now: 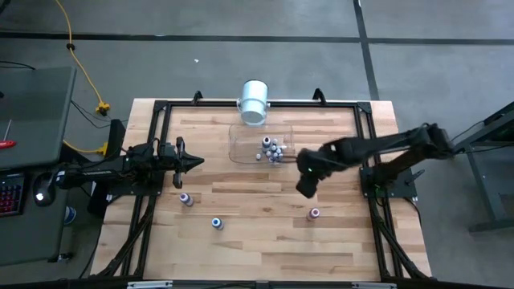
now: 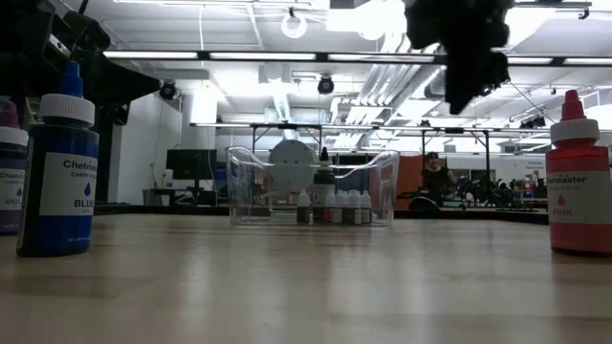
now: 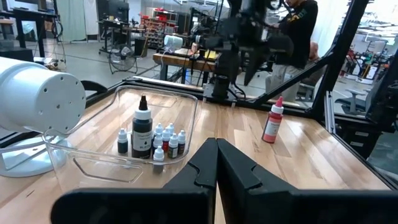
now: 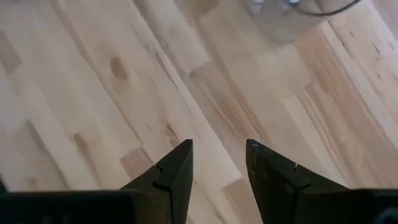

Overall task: Pick & Place food coloring
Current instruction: Put the large pink food coloring bottle into the transparent bin

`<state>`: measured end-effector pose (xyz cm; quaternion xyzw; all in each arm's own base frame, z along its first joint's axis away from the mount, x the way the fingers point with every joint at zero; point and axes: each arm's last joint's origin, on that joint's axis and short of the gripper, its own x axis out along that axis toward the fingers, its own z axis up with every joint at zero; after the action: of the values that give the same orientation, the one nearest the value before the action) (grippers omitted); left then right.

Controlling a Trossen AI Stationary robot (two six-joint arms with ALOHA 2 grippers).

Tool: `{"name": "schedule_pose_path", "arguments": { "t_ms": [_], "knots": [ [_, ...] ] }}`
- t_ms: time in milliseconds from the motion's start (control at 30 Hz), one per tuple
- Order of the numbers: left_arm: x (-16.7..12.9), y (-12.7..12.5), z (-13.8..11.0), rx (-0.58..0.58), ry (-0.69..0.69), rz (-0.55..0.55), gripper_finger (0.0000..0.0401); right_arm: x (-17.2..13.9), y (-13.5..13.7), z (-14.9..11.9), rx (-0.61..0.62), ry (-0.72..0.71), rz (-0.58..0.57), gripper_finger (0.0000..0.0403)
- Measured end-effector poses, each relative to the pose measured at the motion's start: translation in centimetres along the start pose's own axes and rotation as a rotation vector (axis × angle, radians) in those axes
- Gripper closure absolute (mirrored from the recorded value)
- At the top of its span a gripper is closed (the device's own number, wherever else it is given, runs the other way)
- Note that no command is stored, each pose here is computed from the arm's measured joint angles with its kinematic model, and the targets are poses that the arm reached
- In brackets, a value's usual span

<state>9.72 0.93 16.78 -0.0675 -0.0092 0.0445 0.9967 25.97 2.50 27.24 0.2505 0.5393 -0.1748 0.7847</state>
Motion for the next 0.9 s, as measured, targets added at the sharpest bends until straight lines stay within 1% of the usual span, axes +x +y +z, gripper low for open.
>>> {"name": "schedule_pose_path", "arguments": {
  "t_ms": [67,200,400,567,700,833,900],
  "knots": [
    [0.0,0.0,0.0,0.000,0.000,0.000,0.0400,0.5,0.0,-1.5,-0.071,-0.016,0.003,0.0265],
    [0.0,0.0,0.0,0.000,0.000,0.000,0.0400,0.9,0.2,-4.0,-0.233,-0.003,0.005,0.0265],
    [0.0,0.0,0.0,0.000,0.000,0.000,0.0400,0.8,0.1,-6.2,-0.323,-0.014,0.004,0.0265],
    [0.0,0.0,0.0,0.000,0.000,0.000,0.0400,0.3,0.9,-7.4,-0.378,-0.028,0.074,0.0261],
    [0.0,0.0,0.0,0.000,0.000,0.000,0.0400,-0.1,1.3,-8.2,-0.422,-0.017,0.116,0.0234],
    [0.0,0.0,0.0,0.000,0.000,0.000,0.0400,-0.3,2.1,-8.8,-0.461,-0.034,0.161,0.0188],
    [0.0,0.0,0.0,0.000,0.000,0.000,0.0400,-0.4,2.5,-9.2,-0.489,-0.055,0.163,0.0164]
  ]
}}
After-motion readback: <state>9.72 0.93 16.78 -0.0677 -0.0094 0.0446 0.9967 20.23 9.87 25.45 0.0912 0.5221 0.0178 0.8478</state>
